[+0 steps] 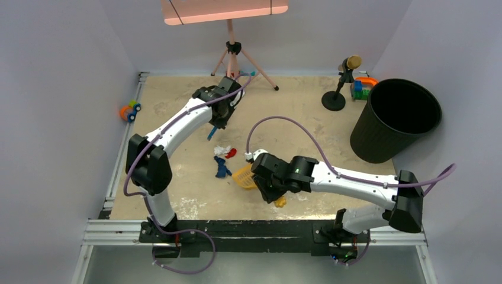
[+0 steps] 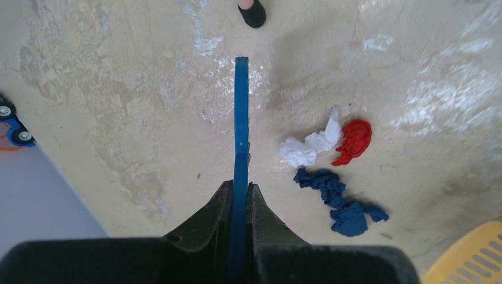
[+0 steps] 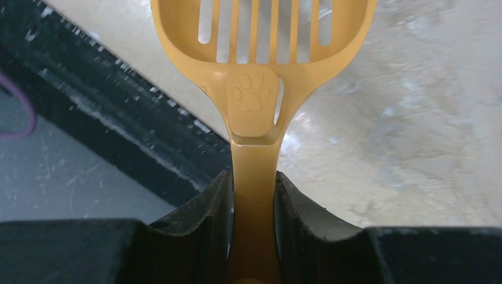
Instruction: Sweep away the paper scraps from the table
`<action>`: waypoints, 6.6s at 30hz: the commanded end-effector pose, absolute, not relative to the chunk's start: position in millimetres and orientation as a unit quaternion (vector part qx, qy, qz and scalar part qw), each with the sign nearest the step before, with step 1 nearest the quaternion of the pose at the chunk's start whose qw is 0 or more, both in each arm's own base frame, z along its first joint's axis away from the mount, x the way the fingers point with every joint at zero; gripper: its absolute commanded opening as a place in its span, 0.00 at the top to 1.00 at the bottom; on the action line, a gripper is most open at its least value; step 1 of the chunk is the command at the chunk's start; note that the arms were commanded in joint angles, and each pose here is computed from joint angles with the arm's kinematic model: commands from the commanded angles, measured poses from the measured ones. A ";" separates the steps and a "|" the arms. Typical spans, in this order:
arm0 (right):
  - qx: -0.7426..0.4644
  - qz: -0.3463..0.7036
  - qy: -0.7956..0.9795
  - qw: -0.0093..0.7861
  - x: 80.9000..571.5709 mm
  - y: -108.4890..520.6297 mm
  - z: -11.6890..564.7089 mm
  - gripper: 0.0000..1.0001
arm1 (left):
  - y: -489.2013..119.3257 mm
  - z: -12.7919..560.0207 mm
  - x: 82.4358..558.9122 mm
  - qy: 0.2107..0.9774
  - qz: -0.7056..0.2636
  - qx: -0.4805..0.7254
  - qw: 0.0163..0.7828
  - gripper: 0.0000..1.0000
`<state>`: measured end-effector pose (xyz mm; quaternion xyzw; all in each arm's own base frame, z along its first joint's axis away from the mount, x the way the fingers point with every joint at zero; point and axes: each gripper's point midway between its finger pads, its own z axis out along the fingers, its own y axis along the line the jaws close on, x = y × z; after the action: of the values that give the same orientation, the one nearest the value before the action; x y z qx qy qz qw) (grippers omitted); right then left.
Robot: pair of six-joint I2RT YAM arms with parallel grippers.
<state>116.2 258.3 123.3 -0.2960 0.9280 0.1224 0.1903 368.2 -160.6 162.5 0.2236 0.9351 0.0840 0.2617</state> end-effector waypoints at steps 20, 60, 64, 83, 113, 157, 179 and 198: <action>-0.292 0.122 0.940 0.127 72.1 334.6 82.0 1.00 | -174.9 111.6 355.9 0.830 0.150 0.506 0.178 1.00; -0.411 0.085 0.890 0.176 218.4 325.3 62.8 1.00 | -222.4 104.6 301.5 0.855 -0.029 0.509 0.093 1.00; -0.410 0.092 0.891 0.172 219.5 326.3 60.6 1.00 | -232.0 114.6 296.2 0.856 -0.059 0.503 0.100 1.00; -0.387 0.116 0.894 0.192 219.9 324.7 52.7 1.00 | -274.7 145.1 272.1 0.871 -0.183 0.451 0.071 1.00; -0.246 0.164 0.874 0.386 218.3 310.2 59.5 1.00 | -236.7 207.1 310.9 0.905 -0.070 0.355 0.222 1.00; 0.014 0.053 0.854 0.518 282.5 136.4 279.7 1.00 | -147.7 181.2 312.8 0.906 -0.054 -0.019 0.420 1.00; 0.323 0.354 0.677 0.558 362.0 -11.7 391.9 1.00 | -221.1 162.6 297.1 0.872 -0.250 0.082 0.412 1.00; 0.414 0.525 0.525 0.526 357.4 -50.7 356.7 1.00 | -230.3 145.3 294.9 0.865 -0.273 0.098 0.410 1.00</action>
<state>364.4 -56.4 320.0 0.4556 0.5326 0.5106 0.4981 290.8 -223.5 139.3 0.0839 0.8784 -0.2564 0.3944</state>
